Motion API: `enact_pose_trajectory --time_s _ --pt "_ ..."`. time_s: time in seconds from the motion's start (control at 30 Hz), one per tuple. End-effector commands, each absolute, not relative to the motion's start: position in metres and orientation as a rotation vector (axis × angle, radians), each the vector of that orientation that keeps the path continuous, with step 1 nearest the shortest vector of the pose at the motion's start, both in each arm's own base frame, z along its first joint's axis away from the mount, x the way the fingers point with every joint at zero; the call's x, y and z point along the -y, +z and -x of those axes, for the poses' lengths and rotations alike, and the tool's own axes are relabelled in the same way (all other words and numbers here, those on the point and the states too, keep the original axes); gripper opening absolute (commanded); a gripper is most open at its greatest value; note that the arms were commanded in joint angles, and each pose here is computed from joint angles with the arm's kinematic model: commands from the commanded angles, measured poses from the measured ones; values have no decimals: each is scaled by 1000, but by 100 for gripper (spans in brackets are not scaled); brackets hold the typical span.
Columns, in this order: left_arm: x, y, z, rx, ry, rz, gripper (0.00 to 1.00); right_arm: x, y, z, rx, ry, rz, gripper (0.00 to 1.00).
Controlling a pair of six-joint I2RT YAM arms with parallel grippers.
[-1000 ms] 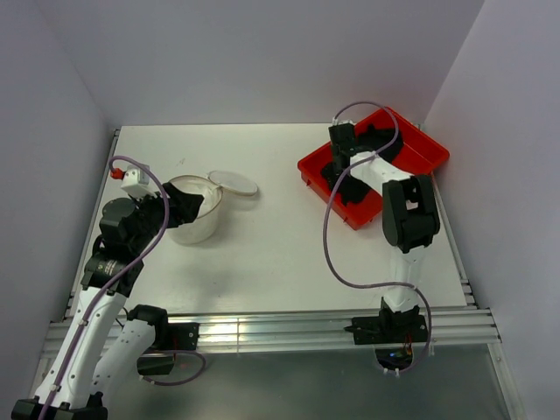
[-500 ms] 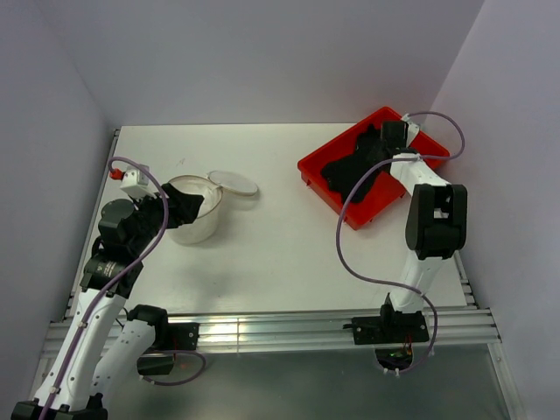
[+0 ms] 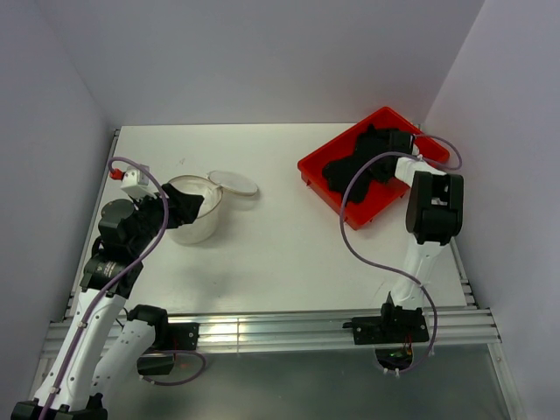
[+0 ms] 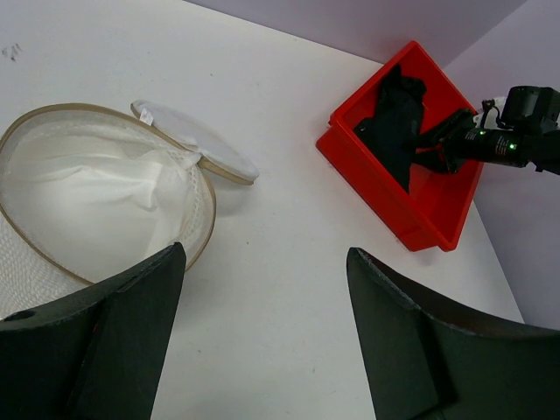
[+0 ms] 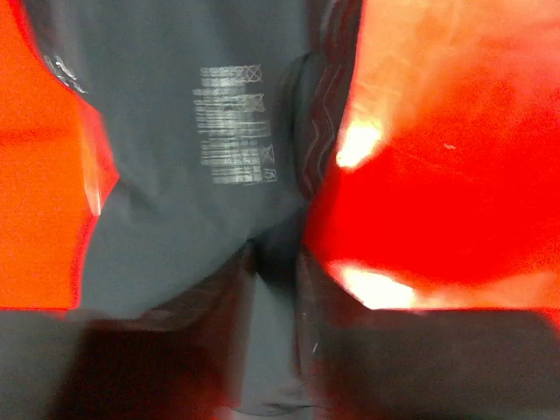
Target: Place the bra in the laundry bag and zip it closed
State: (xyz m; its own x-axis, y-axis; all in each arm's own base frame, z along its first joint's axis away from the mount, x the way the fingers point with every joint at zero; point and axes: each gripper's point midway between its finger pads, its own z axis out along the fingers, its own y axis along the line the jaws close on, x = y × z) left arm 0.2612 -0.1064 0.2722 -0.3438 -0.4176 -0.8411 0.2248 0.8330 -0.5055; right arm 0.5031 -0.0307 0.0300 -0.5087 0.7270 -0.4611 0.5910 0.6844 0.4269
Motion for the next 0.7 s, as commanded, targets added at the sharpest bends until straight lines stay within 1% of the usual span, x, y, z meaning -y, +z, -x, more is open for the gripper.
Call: enact_pose_trajectory --time_s 0.0,0.03,0.07,0.1,0.13,0.17,0.2,0.23,0.3,0.33,0.4,0.5,0.57,0.6,0.67 --pt "106 283 -261 -1768 -650 111 80 27 41 -526 -2174 429 -1056 27" --pt "106 284 -261 -1766 -649 109 80 24 42 -521 -2158 457 -1066 14" --pt "106 283 -261 -1768 -650 108 80 25 48 -521 -2127 461 -1059 7" --pt "106 283 -262 -1769 -649 110 80 28 75 -529 -2037 479 -1018 0" --pt "107 284 -262 -1770 -651 105 80 28 77 -523 -2022 477 -1009 0" --pt "107 283 -262 -1772 -651 103 80 29 92 -527 -1978 486 -971 0" --pt "107 284 -262 -1769 -653 101 80 28 123 -527 -1923 499 -919 0" --pt "108 283 -262 -1774 -655 102 80 26 133 -522 -1898 506 -897 0" --pt "108 284 -262 -1768 -660 100 80 21 190 -518 -1771 551 -791 0" --pt "109 285 -262 -1765 -661 98 80 17 203 -513 -1744 577 -755 0" --pt "109 284 -261 -1766 -666 101 80 -2 250 -502 -1684 666 -630 0" --pt "112 285 -260 -1760 -692 96 80 -41 299 -479 -1659 790 -449 0" --pt "116 286 -259 -1755 -721 100 80 -65 312 -462 -1673 846 -368 0" --pt "120 289 -258 -1747 -749 82 80 -79 321 -445 -1674 871 -296 0" --pt "126 289 -258 -1750 -787 79 80 -118 318 -418 -1711 932 -196 0"
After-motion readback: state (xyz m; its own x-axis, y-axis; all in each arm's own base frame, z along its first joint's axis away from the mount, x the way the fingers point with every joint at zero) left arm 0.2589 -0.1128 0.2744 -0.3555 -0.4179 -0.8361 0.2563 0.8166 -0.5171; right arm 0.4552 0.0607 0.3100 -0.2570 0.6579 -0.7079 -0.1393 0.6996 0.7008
